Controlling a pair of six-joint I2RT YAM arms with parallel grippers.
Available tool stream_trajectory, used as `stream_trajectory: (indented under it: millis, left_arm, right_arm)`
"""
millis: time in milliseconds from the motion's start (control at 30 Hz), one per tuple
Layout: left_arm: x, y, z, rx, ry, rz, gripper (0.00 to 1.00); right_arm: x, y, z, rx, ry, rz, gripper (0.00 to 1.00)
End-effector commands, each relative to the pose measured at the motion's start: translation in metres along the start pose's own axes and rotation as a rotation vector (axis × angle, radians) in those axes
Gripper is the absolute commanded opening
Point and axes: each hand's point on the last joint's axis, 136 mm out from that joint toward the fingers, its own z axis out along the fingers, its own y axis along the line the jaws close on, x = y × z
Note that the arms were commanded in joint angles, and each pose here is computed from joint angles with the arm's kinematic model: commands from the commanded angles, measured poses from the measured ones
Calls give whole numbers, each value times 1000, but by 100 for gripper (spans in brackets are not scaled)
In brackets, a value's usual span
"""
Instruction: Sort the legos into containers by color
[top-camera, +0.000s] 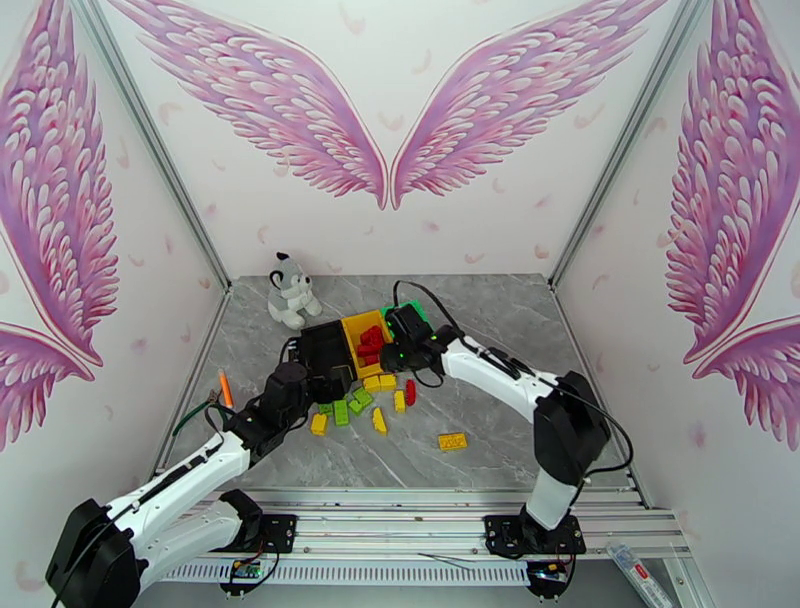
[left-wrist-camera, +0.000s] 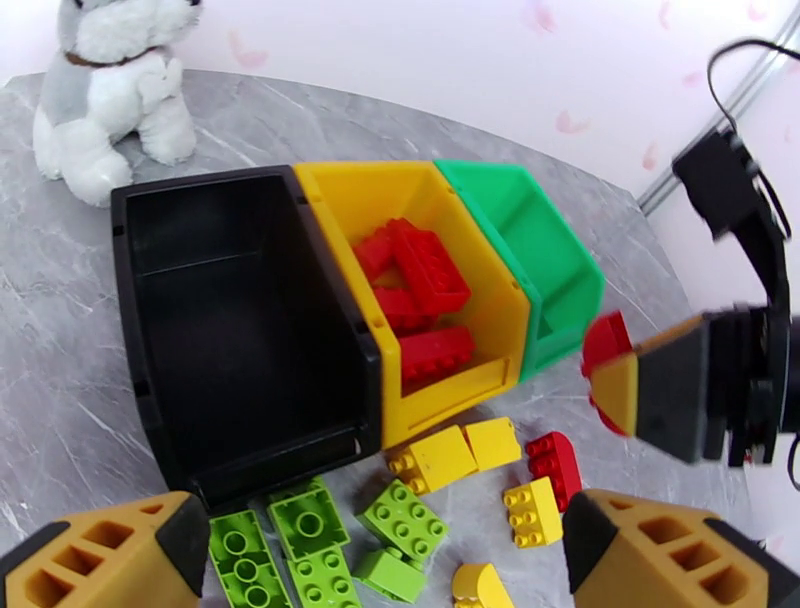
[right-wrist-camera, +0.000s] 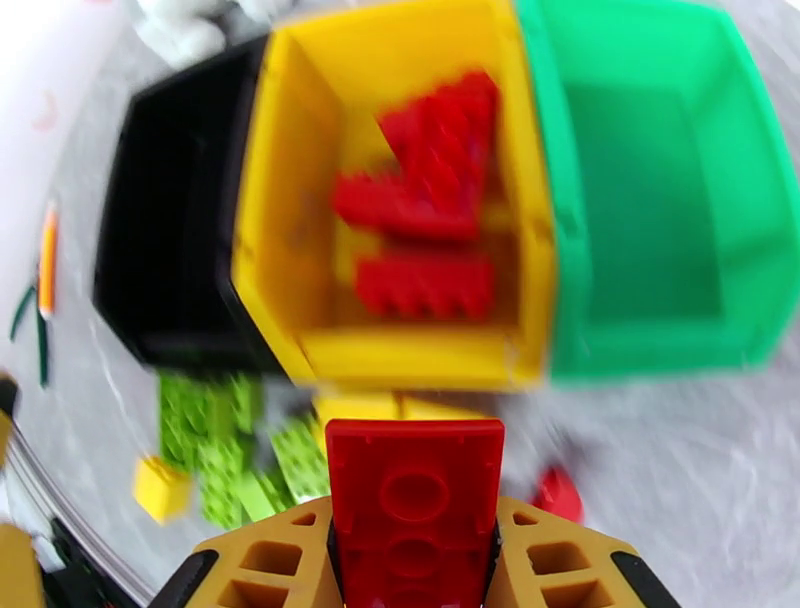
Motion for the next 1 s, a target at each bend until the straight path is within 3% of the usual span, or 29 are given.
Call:
stream_trajectory:
  millis: [0, 100, 200, 333, 467, 700, 967]
  left_arm:
    - [3, 7, -2, -5, 9, -27, 99]
    - [1, 13, -4, -19, -6, -37, 99]
    - [-1, 19, -6, -48, -21, -41, 99]
    - [0, 23, -5, -63, -31, -46, 99]
    - [3, 19, 0, -48, -18, -43, 99]
    - [16, -2, 9, 16, 67, -11, 99]
    - [24, -25, 9, 62, 84, 44, 99]
  right_arm:
    - [-14, 7, 19, 22, 34, 7, 36]
    - [-37, 17, 32, 18, 22, 10, 43]
    - [-55, 25, 40, 10, 15, 15, 56]
    - [-62, 30, 38, 7, 15, 18, 67]
    - [-58, 28, 18, 7, -5, 5, 67]
    - [-7, -5, -22, 53, -6, -25, 64]
    - [52, -48, -26, 130, 22, -26, 58]
